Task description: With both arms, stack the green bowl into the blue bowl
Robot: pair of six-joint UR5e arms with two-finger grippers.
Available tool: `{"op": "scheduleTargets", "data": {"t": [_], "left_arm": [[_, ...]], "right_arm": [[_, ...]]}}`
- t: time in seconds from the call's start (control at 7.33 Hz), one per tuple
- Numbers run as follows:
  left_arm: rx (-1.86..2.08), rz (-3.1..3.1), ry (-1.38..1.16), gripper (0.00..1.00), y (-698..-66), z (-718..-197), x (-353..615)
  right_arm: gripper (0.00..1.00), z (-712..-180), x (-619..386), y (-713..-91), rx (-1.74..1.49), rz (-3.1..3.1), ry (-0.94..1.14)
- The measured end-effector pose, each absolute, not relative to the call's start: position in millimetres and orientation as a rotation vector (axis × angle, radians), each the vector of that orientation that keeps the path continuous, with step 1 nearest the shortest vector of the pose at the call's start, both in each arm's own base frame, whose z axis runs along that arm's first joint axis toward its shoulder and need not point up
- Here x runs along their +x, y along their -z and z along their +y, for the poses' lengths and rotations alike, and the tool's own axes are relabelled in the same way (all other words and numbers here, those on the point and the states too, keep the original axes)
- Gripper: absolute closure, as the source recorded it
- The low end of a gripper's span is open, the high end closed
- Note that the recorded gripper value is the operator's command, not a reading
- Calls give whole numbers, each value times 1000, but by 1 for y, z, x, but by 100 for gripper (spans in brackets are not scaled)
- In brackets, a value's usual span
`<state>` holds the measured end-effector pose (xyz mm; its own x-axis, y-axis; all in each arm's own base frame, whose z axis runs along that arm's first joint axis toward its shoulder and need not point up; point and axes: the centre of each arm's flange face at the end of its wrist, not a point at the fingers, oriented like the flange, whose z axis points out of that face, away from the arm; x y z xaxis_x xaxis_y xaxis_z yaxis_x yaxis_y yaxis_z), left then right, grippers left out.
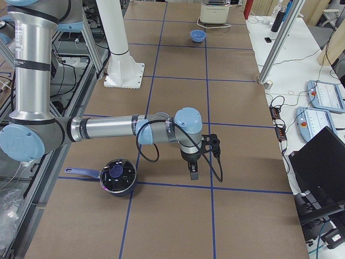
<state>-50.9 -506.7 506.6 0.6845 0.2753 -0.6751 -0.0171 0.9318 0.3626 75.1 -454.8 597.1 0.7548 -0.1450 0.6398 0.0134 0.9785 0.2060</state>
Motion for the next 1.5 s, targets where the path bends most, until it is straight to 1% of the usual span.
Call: {"op": "scheduleTargets", "data": {"t": [0.14, 0.41, 0.68, 0.82, 1.09, 1.23, 1.36, 1.5], "left_arm": [[388, 807, -189, 1, -498, -512, -50], [483, 842, -263, 1, -480, -520, -33], [531, 881, -335, 1, -450, -534, 22], [483, 899, -307, 1, -446, -535, 55], [383, 817, -219, 3, -460, -531, 141], [363, 777, -203, 9, -476, -527, 179], [374, 753, -211, 29, -502, -527, 210], [393, 751, -225, 52, -529, -528, 229]], "right_arm": [[0, -455, 75, -595, 228, -712, 91], [0, -459, 72, -584, 266, -726, 36], [0, -465, 58, -573, 271, -748, -8], [0, -469, 41, -570, 251, -757, -34], [0, -475, -5, -568, 211, -735, -78], [0, -476, -20, -568, 202, -723, -86], [0, -476, -27, -568, 197, -718, -87], [0, -476, -31, -568, 194, -717, -86]]}}
